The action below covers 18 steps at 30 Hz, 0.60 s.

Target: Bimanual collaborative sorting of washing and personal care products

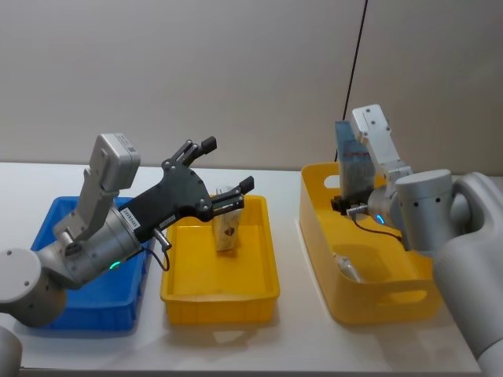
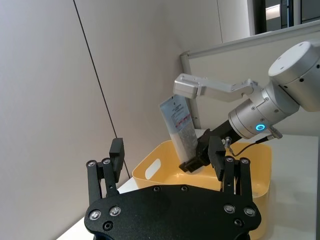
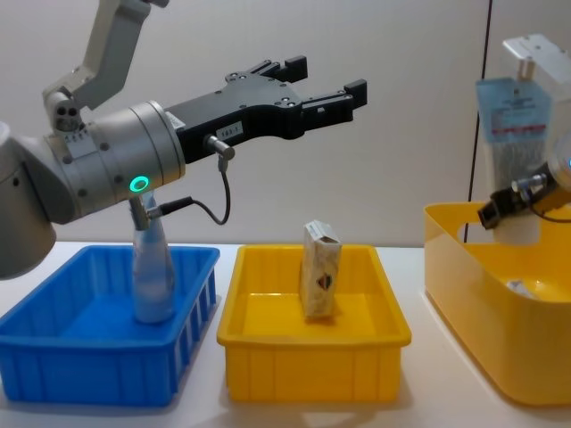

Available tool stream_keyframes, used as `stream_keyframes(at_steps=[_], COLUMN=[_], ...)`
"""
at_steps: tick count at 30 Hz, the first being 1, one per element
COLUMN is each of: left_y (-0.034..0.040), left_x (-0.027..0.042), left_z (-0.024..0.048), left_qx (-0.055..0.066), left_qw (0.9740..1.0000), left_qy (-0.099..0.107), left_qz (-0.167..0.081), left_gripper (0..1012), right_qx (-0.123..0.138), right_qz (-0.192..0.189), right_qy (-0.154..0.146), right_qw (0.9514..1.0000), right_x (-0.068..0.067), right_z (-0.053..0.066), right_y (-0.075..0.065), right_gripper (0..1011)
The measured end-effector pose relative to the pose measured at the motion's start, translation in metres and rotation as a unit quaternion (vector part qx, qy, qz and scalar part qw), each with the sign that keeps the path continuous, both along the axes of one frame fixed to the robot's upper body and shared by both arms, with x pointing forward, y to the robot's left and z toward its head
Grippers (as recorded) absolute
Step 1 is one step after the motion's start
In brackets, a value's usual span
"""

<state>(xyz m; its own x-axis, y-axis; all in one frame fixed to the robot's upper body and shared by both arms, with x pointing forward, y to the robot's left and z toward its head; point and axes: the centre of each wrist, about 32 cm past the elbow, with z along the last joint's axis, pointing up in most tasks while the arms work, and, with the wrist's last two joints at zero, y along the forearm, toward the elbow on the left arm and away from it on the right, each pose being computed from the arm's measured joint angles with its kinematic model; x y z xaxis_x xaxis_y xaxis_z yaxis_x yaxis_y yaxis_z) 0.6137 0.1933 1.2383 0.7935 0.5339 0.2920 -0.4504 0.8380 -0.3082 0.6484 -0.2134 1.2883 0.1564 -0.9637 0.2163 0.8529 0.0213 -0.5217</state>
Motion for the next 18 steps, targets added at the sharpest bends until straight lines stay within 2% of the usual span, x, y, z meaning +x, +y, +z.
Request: stream_keyframes(at_steps=[11,18], left_y=[0.0,0.0], left_x=[0.0,0.0], left_z=[0.0,0.0], left_qx=[0.0,0.0], left_qw=[1.0,1.0], left_qy=[0.0,0.0], left_qz=[0.0,0.0], left_gripper=[1002,1001], right_qx=[-0.005,-0.005], right_qz=[0.007,0.011], right_qy=[0.053,0.069], right_qw=[0.9986,0.9975], right_x=[0.011,0.013], right_z=[0.001,0.002], right_y=[-0.013,-0.018], right_gripper=[635,635])
